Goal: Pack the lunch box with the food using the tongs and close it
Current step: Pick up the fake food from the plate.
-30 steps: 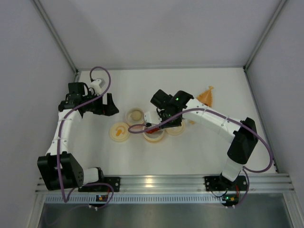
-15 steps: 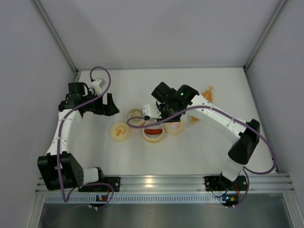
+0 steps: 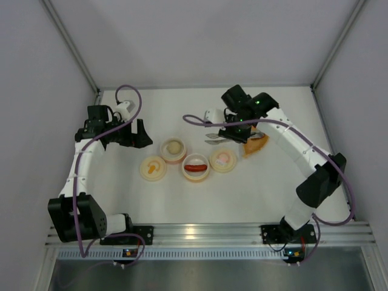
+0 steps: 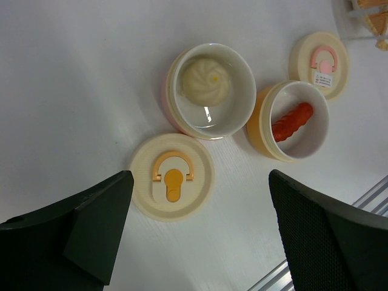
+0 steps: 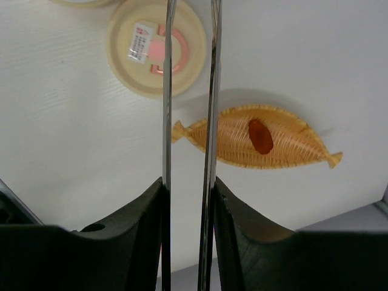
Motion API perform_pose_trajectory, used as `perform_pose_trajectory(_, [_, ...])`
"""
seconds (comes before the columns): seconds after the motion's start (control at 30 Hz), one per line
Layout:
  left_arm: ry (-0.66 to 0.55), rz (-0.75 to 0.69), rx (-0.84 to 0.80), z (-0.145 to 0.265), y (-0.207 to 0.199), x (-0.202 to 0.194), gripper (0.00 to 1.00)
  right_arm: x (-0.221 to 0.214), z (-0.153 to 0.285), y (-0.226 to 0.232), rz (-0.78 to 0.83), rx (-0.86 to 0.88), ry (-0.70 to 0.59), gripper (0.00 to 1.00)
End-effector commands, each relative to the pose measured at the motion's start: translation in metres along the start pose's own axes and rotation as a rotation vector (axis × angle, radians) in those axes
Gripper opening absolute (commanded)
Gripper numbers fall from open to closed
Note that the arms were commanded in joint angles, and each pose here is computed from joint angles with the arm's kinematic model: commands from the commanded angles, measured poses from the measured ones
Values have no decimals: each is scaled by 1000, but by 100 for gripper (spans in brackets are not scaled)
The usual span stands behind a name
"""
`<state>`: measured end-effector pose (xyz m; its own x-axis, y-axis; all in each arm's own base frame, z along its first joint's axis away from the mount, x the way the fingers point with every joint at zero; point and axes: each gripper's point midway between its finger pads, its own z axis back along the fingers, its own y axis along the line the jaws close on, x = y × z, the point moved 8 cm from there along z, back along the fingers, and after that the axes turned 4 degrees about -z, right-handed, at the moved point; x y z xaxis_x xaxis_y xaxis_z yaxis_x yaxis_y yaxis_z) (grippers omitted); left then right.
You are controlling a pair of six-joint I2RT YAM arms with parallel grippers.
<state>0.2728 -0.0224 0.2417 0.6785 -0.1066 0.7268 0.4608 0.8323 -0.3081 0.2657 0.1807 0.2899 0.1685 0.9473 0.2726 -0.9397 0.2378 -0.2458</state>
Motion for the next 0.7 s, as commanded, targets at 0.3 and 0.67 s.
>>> perform_pose_trajectory(0.3, [-29,-3,-77,-7,2,10,98,-130,45,-50,-186,-120,122,36])
perform_pose_trajectory(0.67, [-27,18,-70,-12,5,9,98,-174,29,-112,40,-85,363,39])
